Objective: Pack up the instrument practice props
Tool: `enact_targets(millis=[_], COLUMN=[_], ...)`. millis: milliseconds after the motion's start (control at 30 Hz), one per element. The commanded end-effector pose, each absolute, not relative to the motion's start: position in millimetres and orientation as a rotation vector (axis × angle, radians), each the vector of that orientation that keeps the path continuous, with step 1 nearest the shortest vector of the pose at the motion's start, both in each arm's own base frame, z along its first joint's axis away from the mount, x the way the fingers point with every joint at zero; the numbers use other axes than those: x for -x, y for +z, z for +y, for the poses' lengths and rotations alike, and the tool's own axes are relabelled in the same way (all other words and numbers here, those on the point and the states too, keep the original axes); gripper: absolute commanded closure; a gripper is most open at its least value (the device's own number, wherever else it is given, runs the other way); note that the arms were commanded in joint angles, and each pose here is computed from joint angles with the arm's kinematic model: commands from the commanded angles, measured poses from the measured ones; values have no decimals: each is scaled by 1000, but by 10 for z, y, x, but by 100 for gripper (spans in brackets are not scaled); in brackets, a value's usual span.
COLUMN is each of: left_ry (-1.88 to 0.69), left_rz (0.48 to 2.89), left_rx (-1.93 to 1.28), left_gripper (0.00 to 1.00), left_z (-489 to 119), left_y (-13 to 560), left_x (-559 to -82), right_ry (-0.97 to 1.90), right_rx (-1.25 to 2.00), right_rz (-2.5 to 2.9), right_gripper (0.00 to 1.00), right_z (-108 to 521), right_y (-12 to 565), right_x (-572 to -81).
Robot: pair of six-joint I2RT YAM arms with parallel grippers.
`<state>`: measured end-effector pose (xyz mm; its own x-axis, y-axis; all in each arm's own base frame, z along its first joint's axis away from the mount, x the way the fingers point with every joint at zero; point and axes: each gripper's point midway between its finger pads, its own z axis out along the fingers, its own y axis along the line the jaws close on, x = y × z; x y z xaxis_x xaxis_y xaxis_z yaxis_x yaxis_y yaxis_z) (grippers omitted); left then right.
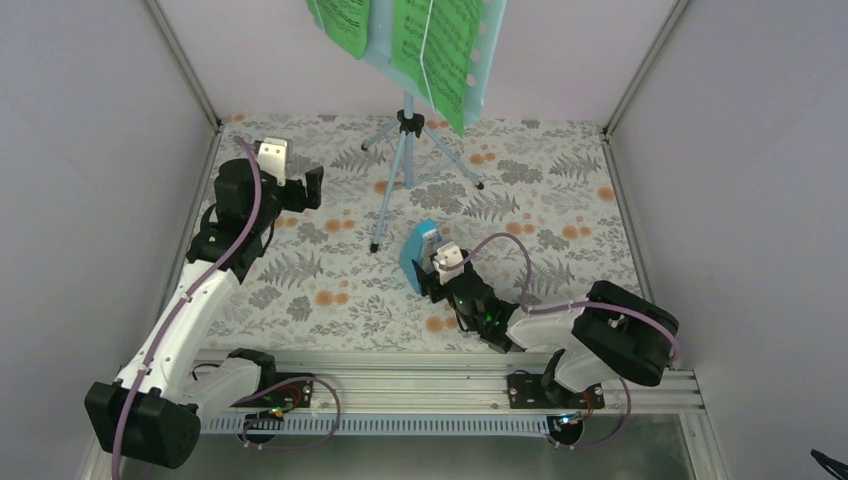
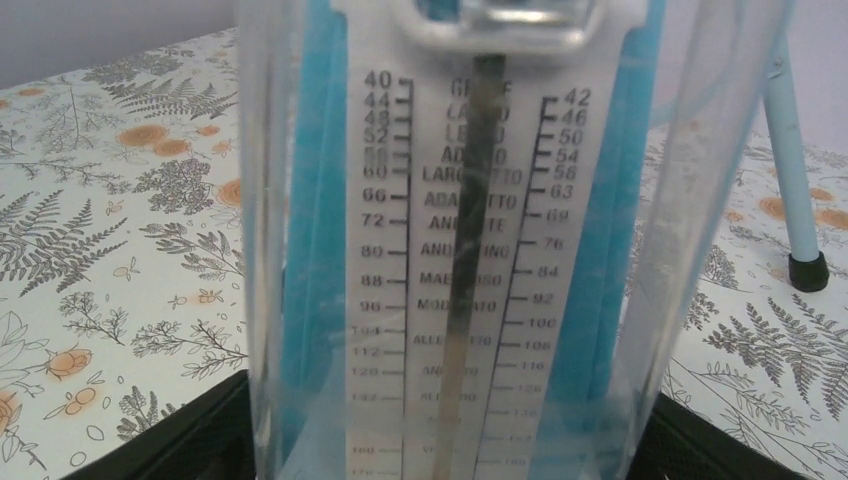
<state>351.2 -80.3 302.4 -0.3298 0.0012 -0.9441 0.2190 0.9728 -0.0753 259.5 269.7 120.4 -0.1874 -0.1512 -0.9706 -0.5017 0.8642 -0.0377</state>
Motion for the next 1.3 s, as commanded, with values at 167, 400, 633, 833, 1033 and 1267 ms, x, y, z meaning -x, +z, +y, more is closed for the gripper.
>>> enact_targets(millis=[167, 400, 633, 833, 1033, 1267], left_ry=[-230, -230, -230, -232, -251, -284], left_rz=[1882, 1882, 1879, 1878, 1852, 1808], left_rx=[-169, -169, -169, -175, -187, -189], left_gripper=[0, 0, 0, 0, 0, 0], left_z=[-812, -813, -811, -817, -844, -873], left_y=[3051, 3053, 3060, 3066, 3142, 3253], left_x=[-3507, -3505, -3503, -3494, -3459, -3408], right_ry=[348, 341, 349, 374, 406, 521], right_rx=[473, 482, 507, 562, 599, 580], right_rz=[1805, 1836, 1837, 1829, 1895, 1929], right_gripper=[18, 13, 0, 0, 1, 1], right_z=[2727, 2742, 2775, 2816, 2685, 2406], right_y=[1341, 1421, 1527, 1614, 1581, 1781], right_x=[-2727, -2805, -2845, -2801, -2605, -2249])
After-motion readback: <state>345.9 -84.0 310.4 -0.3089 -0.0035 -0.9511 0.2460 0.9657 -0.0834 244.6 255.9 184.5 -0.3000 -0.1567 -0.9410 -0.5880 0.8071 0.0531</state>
